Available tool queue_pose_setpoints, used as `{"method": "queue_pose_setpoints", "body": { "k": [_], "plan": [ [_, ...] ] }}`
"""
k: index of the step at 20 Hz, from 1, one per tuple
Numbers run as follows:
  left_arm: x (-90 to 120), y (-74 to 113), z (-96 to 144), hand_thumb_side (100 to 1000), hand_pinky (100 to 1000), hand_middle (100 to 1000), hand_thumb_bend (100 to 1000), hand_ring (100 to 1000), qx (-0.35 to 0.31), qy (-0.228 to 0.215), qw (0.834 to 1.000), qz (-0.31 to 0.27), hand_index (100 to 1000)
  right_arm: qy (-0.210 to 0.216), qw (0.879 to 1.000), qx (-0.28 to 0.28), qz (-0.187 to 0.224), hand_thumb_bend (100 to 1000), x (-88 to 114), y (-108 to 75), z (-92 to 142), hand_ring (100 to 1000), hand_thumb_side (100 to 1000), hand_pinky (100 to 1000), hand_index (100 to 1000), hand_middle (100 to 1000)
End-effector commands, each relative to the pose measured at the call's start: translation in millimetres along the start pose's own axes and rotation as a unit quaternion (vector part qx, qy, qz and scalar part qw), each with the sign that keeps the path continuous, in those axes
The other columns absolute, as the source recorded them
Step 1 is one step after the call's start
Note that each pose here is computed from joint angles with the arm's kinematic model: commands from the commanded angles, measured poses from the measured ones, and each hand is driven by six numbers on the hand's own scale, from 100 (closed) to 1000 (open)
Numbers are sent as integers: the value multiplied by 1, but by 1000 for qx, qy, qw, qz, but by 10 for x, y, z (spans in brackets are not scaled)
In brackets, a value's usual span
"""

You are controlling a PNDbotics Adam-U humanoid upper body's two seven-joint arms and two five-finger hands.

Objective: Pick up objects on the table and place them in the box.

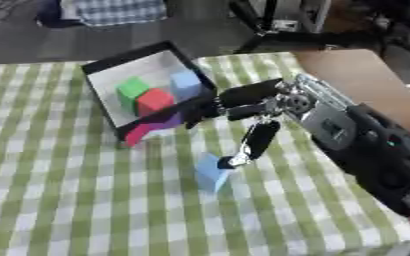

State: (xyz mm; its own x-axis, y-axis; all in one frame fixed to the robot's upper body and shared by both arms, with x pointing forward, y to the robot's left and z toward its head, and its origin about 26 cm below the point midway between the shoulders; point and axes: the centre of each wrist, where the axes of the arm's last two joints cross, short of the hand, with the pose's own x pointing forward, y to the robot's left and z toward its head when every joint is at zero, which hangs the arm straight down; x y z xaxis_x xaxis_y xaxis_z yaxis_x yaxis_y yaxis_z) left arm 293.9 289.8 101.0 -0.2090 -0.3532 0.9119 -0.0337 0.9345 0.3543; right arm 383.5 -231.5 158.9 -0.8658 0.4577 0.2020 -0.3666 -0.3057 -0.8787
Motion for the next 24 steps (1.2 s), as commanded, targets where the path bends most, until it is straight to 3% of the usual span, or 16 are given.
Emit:
{"method": "queue_pose_setpoints", "body": {
  "k": [1,8,17,21,24],
  "plan": [
    [45,55,-14,803,765,552,273,526,0,-9,1000,-11,829,-29,996,62,50,305,-93,28,49,926,420,953,935,949],
    [49,49,-17,804,765,553,271,527,0,-10,1000,-9,829,-8,997,61,40,296,-244,319,-25,924,406,950,928,944],
    [48,36,-18,806,766,553,268,528,-1,-11,1000,-6,830,2,997,64,38,248,-343,556,-99,919,370,948,896,936],
    [49,31,-19,806,766,553,267,528,-2,-11,1000,-5,830,1,998,55,36,202,-358,600,-155,913,349,945,844,926],
    [47,30,-19,806,767,553,266,528,-2,-11,1000,-4,830,-5,998,41,37,175,-351,587,-187,908,333,944,757,916]
  ]
}}
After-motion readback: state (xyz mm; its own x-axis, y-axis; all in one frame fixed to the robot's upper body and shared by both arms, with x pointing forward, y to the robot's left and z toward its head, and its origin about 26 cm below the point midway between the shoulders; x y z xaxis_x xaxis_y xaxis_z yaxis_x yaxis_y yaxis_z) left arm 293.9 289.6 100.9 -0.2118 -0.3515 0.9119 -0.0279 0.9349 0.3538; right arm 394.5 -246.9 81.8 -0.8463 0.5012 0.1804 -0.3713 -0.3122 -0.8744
